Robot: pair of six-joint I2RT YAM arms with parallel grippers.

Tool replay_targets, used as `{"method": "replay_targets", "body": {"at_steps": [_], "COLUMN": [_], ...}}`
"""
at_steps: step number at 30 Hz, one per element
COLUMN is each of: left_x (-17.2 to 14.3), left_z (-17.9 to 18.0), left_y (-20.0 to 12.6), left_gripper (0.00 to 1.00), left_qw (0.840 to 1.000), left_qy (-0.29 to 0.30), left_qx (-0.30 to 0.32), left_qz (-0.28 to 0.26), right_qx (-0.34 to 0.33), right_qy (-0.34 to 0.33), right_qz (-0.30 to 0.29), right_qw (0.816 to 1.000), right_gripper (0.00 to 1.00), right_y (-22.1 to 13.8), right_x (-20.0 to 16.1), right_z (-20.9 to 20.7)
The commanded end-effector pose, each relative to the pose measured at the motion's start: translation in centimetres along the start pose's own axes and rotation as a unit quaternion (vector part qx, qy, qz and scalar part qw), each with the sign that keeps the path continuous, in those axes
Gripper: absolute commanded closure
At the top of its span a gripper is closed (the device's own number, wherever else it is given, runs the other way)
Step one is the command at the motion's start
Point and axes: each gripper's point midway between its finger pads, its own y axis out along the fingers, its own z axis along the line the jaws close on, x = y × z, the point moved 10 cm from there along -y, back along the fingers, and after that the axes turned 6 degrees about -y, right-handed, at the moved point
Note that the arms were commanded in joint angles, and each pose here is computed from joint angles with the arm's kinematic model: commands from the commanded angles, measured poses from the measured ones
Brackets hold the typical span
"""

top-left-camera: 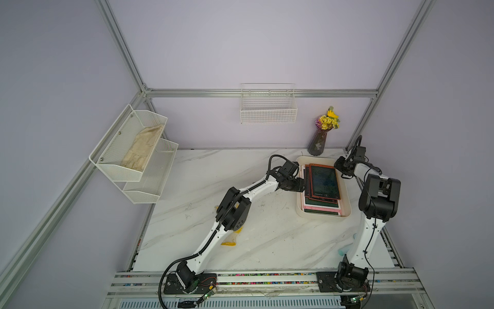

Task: Take out the writing tablet from the storage box
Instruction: Move the storage box to the center of the board.

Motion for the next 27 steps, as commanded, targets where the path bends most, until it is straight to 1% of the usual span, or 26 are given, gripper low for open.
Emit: {"method": "replay_targets", "body": {"at_steps": [1,6,11,13,16,18,22,24,27], "left_x": [1.6,0.7,0.4,0.3,0.3,0.4,0.7,0.9,1.1], "left_z": [-5.4,-6.0,-5.7,-5.4,-5.4,-5.4,-5.4,-5.2,-4.9], "left_y": [-3.0,-3.1,-3.0,-3.1,-3.4,-3.8,-4.6,-5.1,-5.6], "left_gripper": [0.38,0.38,0.36,0.35,0.32,0.32,0.32,0.32,0.32], "left_qw": [0.995,0.995,0.996,0.996,0.997,0.996,0.996,0.996,0.996], "left_qy": [0.032,0.034,0.036,0.036,0.036,0.039,0.046,0.048,0.048], "left_qx": [-0.081,-0.085,-0.073,-0.068,-0.065,-0.064,-0.061,-0.059,-0.048], "left_qz": [-0.041,-0.032,-0.034,-0.034,-0.036,-0.04,-0.051,-0.055,-0.064], "right_qx": [-0.004,0.007,0.029,0.032,0.038,0.052,0.073,0.087,0.09], "right_qy": [0.0,-0.017,-0.037,-0.044,-0.051,-0.058,-0.08,-0.087,-0.098], "right_qz": [-0.009,-0.052,-0.116,-0.146,-0.181,-0.172,-0.132,-0.11,-0.078], "right_qw": [1.0,0.998,0.992,0.988,0.981,0.982,0.985,0.986,0.988], "right_gripper": [0.5,0.4,0.33,0.28,0.27,0.28,0.33,0.33,0.34], "right_y": [-0.9,-3.4,-6.9,-8.6,-10.9,-11.3,-10.9,-10.7,-10.2], "right_x": [1.1,2.9,4.0,4.3,4.2,3.8,2.2,1.0,-0.7], "right_z": [0.0,1.0,2.0,2.3,2.7,2.9,3.6,4.1,4.8]}}
